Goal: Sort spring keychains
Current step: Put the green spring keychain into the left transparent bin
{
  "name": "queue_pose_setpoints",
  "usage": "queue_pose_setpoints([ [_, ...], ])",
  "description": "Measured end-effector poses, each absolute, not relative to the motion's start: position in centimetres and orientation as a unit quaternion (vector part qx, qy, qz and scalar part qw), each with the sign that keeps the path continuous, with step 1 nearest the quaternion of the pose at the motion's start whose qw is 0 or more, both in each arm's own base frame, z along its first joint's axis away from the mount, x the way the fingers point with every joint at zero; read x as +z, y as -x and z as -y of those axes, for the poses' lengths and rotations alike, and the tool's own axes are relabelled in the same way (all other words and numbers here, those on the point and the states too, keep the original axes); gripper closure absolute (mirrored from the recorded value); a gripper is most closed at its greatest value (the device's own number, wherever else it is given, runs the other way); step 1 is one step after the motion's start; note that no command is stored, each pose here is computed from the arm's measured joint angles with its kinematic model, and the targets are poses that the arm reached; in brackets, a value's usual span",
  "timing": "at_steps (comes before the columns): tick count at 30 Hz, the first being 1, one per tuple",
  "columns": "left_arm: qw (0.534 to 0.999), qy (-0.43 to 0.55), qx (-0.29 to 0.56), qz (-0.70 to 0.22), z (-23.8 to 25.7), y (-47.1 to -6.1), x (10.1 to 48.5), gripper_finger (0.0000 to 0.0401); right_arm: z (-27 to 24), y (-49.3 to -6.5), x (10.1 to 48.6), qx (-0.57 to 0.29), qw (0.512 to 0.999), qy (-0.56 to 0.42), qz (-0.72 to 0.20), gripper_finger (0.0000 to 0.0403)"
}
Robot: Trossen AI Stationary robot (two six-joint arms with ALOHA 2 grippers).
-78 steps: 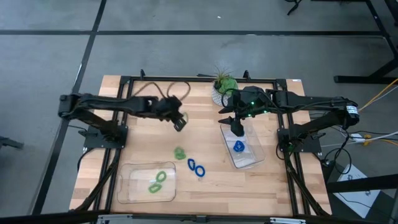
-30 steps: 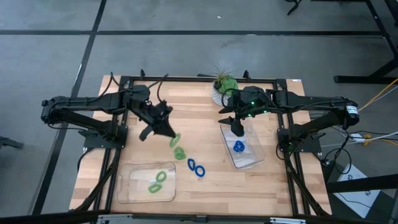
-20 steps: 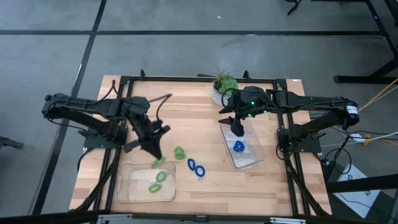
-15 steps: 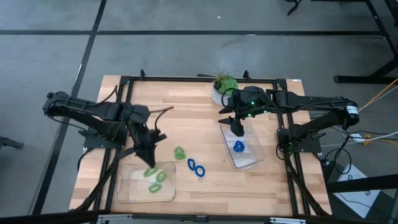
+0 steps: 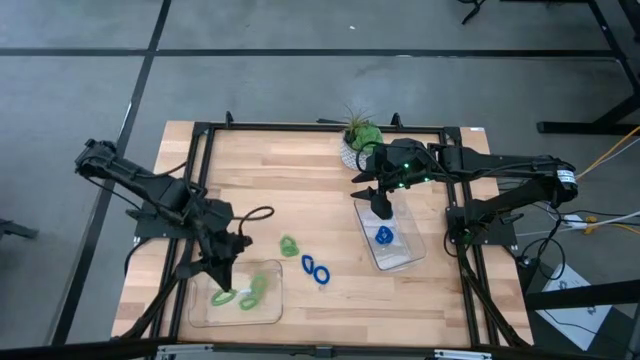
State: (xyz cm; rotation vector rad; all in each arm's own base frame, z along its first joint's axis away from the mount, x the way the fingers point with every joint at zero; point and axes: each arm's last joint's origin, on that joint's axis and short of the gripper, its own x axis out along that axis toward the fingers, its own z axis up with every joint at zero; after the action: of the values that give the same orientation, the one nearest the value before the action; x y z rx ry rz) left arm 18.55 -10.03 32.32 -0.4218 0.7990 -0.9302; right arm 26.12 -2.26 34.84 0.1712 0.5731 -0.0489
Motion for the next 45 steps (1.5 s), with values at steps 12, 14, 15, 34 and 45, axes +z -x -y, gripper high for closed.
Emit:
queue_pose_setpoints([
  [12, 0.822, 0.144, -0.323, -0.446, 11.3, -16.9, 30.7, 0.0398, 2.3, -26.1, 34.8, -0.024, 0.955, -0.084, -0.282, 0.0198],
  [14, 0.824, 0.136, -0.298, -0.463, 11.4, -16.7, 30.4, 0.0398, 2.3, -26.1, 34.8, -0.024, 0.955, -0.084, -0.282, 0.0198],
  [15, 0.823, 0.131, -0.288, -0.472, 11.5, -16.6, 30.1, 0.0398, 2.3, -26.1, 34.8, -0.024, 0.955, -0.084, -0.282, 0.0198],
  [34, 0.761, 0.098, -0.25, -0.591, 14.3, -19.0, 25.3, 0.0307, 2.3, -26.1, 34.8, -0.025, 0.955, -0.084, -0.282, 0.0198],
  [45, 0.782, 0.098, -0.201, -0.582, 14.0, -20.0, 24.7, 0.0262, 2.3, -26.1, 34.8, -0.025, 0.955, -0.084, -0.283, 0.0198],
])
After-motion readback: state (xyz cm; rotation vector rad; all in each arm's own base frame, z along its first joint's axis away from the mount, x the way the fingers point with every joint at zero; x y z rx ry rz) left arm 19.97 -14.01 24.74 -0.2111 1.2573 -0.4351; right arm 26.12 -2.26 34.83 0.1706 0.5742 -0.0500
